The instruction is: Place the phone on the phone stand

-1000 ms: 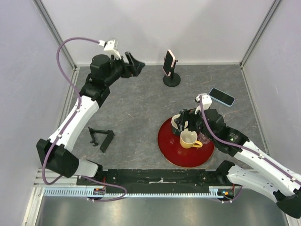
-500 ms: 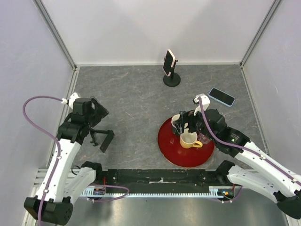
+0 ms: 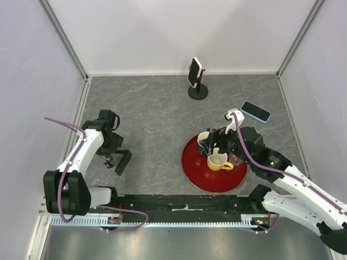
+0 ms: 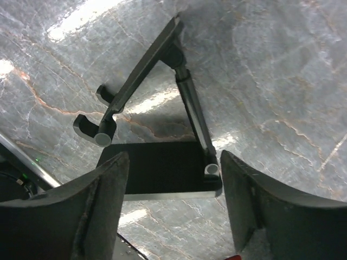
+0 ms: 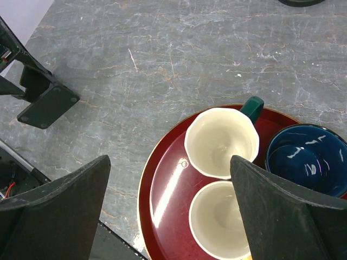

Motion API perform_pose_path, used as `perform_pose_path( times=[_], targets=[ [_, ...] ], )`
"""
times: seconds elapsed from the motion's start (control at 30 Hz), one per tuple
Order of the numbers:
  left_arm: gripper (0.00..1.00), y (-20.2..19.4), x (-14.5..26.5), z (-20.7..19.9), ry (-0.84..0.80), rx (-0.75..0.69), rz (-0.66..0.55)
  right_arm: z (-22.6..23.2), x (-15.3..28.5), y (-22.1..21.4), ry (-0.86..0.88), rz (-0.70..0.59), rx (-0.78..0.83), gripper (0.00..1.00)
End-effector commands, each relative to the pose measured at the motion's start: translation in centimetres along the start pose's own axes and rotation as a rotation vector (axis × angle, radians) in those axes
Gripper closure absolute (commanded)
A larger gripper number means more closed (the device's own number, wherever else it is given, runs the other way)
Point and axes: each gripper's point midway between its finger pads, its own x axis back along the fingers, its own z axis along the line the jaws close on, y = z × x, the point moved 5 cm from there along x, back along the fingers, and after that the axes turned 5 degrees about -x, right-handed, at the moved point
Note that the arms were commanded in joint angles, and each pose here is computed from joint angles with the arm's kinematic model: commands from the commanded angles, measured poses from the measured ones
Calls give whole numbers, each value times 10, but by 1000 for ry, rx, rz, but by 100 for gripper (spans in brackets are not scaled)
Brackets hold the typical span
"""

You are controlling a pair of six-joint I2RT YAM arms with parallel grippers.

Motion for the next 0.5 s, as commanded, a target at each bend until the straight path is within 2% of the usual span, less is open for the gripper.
perform_pose_path(
  times=[0.0, 0.07, 0.3, 0.43, 0.47],
  targets=[
    [29, -3, -14, 5, 61, 127, 4, 3, 3, 9, 2, -23, -17, 2],
    [34, -3, -20, 3, 48, 137, 8, 3, 3, 8, -2, -20, -17, 2],
    [37, -8, -43, -6, 38, 141, 41, 0, 1, 4, -16, -13, -17, 2],
    [55, -13, -48, -12, 10, 149, 81, -1, -2, 1, -18, 1, -18, 2],
    [56, -15, -47, -15, -9, 153, 102, 0, -3, 0, -16, 7, -17, 2]
  ],
)
